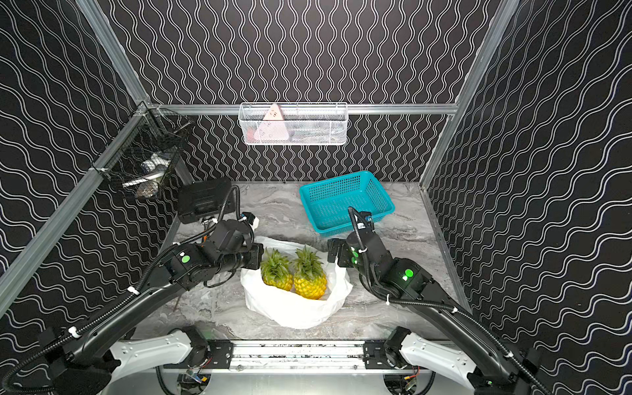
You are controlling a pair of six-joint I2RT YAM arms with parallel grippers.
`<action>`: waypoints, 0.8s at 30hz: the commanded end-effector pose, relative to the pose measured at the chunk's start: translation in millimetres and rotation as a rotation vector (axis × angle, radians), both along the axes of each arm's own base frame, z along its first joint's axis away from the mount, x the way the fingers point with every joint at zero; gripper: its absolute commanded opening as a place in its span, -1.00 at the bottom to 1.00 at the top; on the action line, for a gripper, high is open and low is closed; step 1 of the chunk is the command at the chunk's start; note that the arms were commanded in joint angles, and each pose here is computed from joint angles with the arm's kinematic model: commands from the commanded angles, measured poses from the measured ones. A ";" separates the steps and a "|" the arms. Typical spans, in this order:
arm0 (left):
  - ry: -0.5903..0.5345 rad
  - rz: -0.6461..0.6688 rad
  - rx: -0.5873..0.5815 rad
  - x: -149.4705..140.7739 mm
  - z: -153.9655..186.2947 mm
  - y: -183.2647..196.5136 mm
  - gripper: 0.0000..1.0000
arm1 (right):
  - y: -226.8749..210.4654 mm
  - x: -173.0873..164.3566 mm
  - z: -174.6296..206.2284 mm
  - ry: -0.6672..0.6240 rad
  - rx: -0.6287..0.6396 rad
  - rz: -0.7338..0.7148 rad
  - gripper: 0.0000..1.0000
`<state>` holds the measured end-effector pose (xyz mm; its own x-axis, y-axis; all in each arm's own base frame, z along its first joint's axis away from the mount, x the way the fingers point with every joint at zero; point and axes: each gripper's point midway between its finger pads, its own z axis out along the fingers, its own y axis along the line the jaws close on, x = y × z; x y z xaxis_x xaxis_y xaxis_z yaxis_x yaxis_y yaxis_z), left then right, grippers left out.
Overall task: Place the pineapple into a plastic bag & tie a knot
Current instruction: Adjust the plastic bag at the center of the board.
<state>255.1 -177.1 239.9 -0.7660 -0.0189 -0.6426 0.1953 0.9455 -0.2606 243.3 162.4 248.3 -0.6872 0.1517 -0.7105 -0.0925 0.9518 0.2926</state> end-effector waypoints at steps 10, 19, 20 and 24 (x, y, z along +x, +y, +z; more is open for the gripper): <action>-0.018 0.001 0.030 0.3 4.5 5.6 -1.00 | 31.7 -6.3 -103.7 0.371 0.043 0.066 0.05; -0.311 -0.016 -0.054 9.7 122.2 10.3 -1.00 | 14.6 13.1 51.4 -0.079 0.112 0.091 -1.00; -0.345 -0.030 -0.080 7.5 138.2 9.2 -1.00 | 18.3 9.7 71.5 -0.124 0.150 0.127 -1.00; -0.340 -0.142 -0.174 -4.9 143.8 -11.2 -1.00 | 53.2 -12.7 88.4 -0.114 0.265 0.345 -1.00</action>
